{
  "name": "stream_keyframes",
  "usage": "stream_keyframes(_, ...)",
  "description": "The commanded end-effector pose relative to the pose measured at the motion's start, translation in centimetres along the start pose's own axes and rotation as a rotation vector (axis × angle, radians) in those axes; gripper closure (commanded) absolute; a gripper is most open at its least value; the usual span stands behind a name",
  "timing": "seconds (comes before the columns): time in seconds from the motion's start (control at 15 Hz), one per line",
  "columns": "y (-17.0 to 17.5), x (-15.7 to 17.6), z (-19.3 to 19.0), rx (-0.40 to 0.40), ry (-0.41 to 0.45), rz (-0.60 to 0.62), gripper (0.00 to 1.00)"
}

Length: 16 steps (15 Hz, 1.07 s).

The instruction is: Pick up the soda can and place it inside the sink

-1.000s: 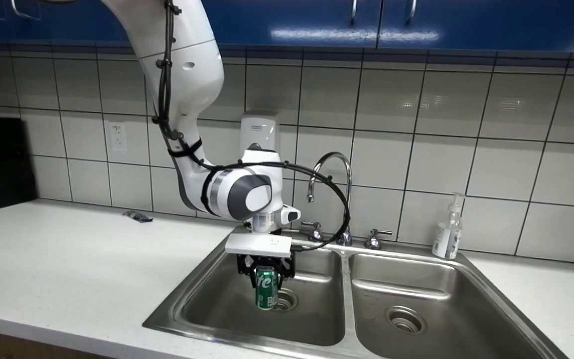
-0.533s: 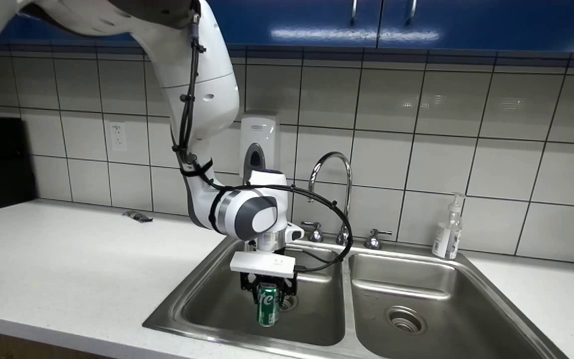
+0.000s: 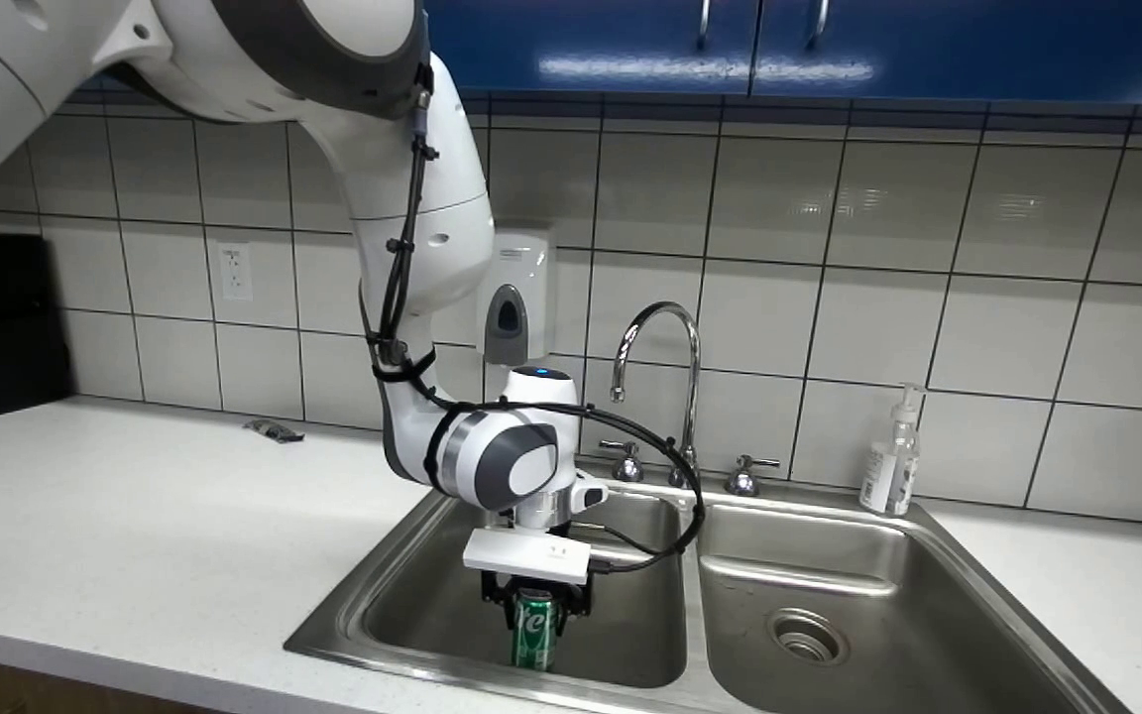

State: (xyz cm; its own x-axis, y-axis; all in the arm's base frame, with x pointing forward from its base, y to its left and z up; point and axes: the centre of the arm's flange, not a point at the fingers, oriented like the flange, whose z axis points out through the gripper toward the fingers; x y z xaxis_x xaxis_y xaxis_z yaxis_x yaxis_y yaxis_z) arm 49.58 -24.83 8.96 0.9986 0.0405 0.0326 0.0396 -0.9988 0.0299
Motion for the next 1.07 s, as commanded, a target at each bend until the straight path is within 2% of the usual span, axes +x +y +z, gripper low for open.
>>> stream_keyframes(0.0, 1.0, 0.4, 0.3, 0.007, 0.019, -0.024, 0.56)
stream_keyframes(0.47, 1.0, 0.2, -0.2, 0.003, 0.01, -0.023, 0.56)
stream_keyframes(0.53, 0.9, 0.1, -0.2, 0.003, 0.008, -0.023, 0.26)
stream_keyframes(0.6, 0.8, 0.0, -0.3, 0.003, 0.006, -0.026, 0.07)
stream_keyframes(0.73, 0.6, 0.0, -0.8, 0.0, 0.009, -0.028, 0.0)
stream_keyframes(1.0, 0.2, 0.1, -2.7, -0.004, 0.029, -0.038, 0.0)
